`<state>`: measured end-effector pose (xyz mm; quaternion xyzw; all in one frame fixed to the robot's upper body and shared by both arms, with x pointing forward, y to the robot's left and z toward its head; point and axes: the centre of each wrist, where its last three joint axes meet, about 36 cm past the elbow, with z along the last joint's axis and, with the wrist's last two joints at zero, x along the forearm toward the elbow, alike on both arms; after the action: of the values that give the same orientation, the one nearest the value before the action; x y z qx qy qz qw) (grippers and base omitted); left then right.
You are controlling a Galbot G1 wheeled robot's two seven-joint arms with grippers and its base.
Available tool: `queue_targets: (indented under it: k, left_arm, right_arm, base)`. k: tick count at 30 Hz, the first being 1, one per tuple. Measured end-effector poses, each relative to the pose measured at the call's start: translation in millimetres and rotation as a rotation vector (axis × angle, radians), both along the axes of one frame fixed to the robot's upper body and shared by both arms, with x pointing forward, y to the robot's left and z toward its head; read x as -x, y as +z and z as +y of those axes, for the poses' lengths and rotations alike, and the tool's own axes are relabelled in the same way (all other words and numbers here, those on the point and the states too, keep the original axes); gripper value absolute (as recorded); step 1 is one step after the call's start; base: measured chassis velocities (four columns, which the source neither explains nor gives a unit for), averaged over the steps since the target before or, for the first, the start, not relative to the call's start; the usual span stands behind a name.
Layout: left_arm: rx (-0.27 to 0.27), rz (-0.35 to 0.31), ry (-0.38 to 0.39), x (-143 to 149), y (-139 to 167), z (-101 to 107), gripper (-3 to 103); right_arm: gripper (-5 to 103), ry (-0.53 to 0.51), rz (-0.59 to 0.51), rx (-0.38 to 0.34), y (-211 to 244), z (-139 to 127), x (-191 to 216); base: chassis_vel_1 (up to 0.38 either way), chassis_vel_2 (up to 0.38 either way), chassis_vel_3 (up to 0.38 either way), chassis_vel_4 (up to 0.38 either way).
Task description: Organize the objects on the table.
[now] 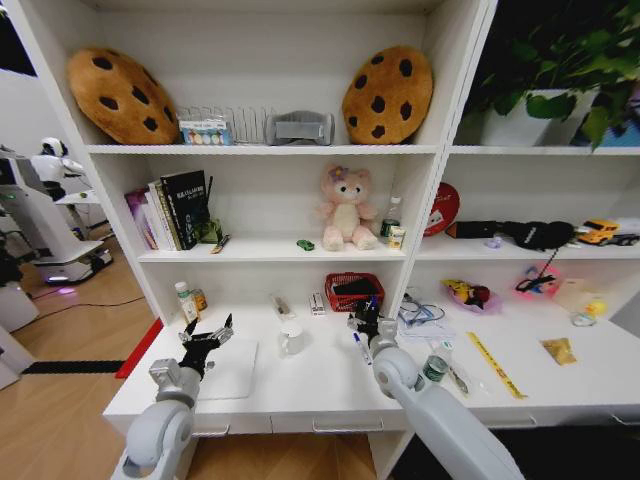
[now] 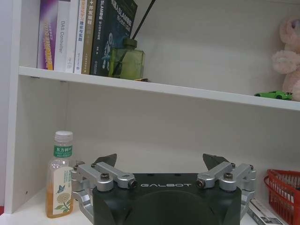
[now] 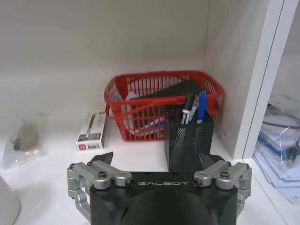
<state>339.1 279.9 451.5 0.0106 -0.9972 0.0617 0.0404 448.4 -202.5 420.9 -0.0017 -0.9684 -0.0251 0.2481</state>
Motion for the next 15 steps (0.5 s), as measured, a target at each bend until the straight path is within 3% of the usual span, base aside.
queue_targets:
  k: [15]
  left_arm:
    - [0.000, 0.000, 0.000, 0, 0, 0, 100]
  right_arm:
    - [99, 0.047, 0.177, -0.006, -12, -53, -29]
  base:
    - [0.000, 0.000, 0.000, 0.000]
